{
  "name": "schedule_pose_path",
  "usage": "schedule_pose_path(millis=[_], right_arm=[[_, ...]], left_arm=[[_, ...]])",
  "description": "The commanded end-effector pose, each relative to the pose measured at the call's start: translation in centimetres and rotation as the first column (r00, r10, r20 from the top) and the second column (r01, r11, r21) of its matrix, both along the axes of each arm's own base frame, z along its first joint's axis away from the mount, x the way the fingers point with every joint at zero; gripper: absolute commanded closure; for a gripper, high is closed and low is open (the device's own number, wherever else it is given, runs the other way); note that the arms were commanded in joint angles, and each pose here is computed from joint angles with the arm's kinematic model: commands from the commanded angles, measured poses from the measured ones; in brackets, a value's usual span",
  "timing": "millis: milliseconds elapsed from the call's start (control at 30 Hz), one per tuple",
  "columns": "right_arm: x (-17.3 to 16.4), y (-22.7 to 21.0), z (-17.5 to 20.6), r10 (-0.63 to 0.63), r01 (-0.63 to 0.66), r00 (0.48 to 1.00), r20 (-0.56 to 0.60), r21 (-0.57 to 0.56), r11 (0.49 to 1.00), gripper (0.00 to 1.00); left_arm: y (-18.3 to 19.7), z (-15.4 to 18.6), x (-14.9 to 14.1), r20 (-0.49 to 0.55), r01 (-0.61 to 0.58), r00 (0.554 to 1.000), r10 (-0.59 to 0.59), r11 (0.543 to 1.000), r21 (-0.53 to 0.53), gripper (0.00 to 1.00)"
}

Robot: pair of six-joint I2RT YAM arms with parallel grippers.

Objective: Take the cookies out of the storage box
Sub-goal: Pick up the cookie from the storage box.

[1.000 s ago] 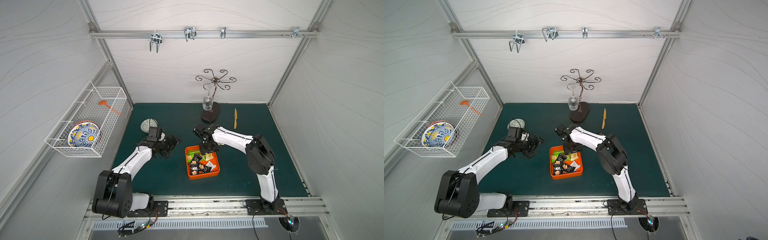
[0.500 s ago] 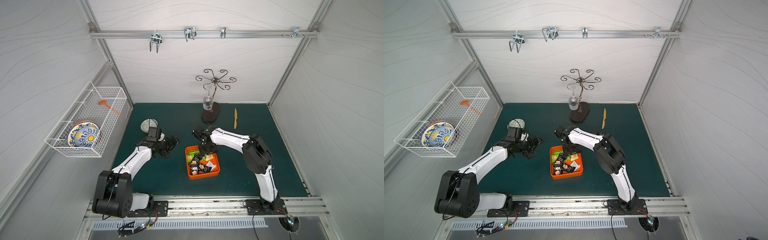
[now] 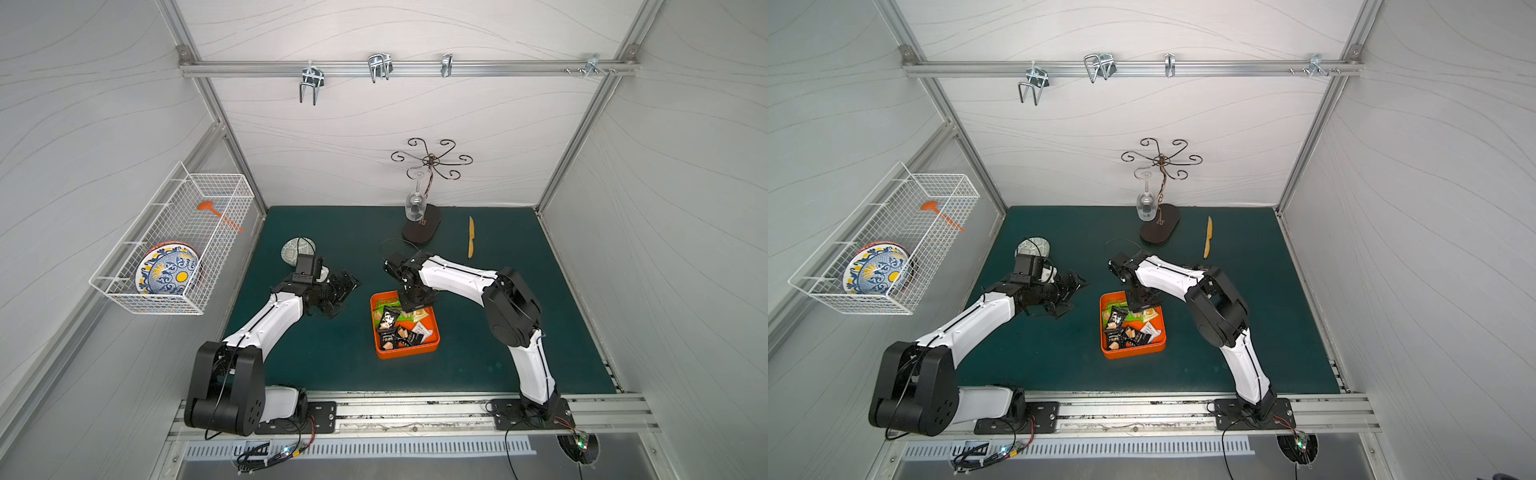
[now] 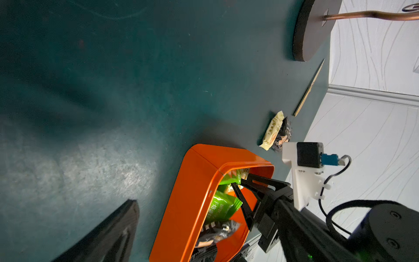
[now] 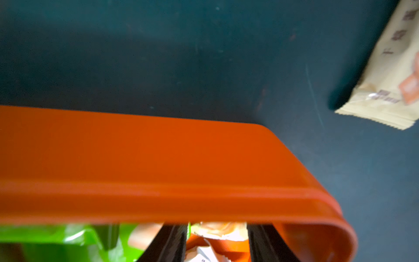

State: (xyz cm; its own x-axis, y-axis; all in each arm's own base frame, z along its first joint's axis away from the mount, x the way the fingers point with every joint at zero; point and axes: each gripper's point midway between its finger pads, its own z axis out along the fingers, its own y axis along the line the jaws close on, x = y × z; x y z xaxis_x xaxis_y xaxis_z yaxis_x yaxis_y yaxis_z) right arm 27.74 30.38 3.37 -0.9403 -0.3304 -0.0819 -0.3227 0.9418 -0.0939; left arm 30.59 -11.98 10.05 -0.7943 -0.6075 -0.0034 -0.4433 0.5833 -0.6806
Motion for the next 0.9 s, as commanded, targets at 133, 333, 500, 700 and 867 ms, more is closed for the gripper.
schedule_pose_path(millis=[133, 333, 500, 700, 867], right_arm=[[-0.4, -2.6, -1.1, -0.005, 0.006, 1.0, 0.007, -0.161, 0.987, 0.49], [-0.4, -2.2, -2.3, -0.009, 0.005, 0.999, -0.032, -0.136, 0.991, 0.47], [-0.3, -2.1, -2.4, -0.018, 0.013, 0.999, -0.038, -0.111, 0.994, 0.53], [0.0, -2.1, -1.2, -0.016, 0.014, 1.0, -0.014, -0.098, 0.995, 0.59], [0.2, -1.5, 1.5, -0.008, 0.009, 1.0, 0.025, -0.048, 0.999, 0.6]], left_arm=[[0.0, 0.8, 0.3, 0.036, 0.012, 0.999, -0.012, 1.0, -0.009, 0.02], [-0.1, 0.9, 0.2, 0.036, 0.016, 0.999, -0.016, 1.0, -0.009, 0.02], [-0.1, 0.9, 0.3, 0.036, 0.016, 0.999, -0.016, 1.0, -0.01, 0.02], [0.0, 0.9, 0.4, 0.036, 0.016, 0.999, -0.016, 1.0, -0.007, 0.02], [0.0, 1.0, 0.5, 0.038, 0.02, 0.999, -0.02, 1.0, 0.0, 0.02]])
